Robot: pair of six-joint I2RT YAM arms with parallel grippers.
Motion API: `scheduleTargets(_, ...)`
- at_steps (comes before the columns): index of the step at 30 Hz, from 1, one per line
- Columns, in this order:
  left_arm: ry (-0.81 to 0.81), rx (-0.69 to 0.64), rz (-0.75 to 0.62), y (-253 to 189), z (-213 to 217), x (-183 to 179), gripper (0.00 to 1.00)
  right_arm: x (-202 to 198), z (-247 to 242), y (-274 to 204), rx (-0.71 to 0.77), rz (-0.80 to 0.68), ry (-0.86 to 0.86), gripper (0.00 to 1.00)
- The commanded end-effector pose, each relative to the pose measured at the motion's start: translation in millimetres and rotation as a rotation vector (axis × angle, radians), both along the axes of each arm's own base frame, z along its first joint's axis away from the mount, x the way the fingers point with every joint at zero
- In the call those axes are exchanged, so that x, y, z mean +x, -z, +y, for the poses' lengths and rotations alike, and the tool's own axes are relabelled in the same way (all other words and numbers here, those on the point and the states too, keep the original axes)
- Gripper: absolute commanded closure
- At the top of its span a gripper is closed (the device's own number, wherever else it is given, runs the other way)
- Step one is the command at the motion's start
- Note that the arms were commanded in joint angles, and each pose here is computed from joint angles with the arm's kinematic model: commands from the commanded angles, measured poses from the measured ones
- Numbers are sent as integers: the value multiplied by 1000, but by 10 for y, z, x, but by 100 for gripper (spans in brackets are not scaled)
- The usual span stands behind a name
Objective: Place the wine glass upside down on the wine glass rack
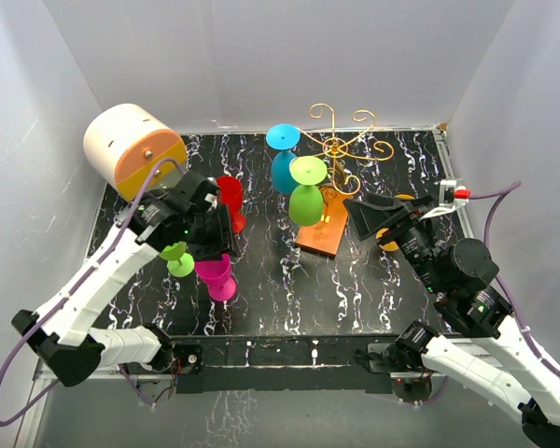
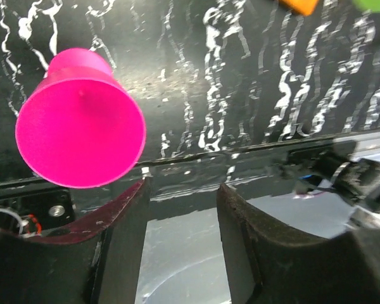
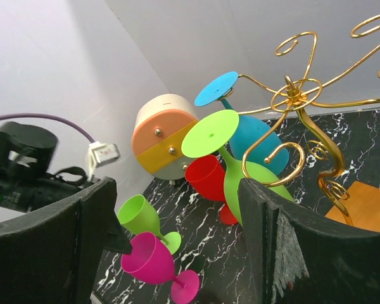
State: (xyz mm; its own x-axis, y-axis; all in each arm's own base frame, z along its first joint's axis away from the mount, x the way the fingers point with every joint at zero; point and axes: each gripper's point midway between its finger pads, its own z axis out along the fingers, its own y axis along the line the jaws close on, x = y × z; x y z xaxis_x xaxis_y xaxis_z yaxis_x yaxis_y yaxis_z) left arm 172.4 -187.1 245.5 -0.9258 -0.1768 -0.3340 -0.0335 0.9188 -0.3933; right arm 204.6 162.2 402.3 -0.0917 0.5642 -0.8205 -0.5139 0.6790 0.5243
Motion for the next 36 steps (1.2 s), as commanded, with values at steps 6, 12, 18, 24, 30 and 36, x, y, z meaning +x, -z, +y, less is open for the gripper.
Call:
scheduleTargets(6,22,191,122,482,201,-61,57,-6,-80,-86,40,-9,31,25)
scheduleTargets(12,34,190,130,617,120,14,58,7,-68,-77,35,-13,31,25)
scheduleTargets(18,32,262,142,799,166,97,65,-12,-116,-103,36,-19,43,24)
scheduleTargets(24,46,284,148,871,143,157,75,-45,-168,-136,48,-31,51,24)
scheduleTargets(30,38,285,119,901,156,196,86,-51,-163,-164,52,-36,46,24)
scheduleTargets(36,34,294,114,929,185,190,100,-58,-142,-200,58,-43,35,24)
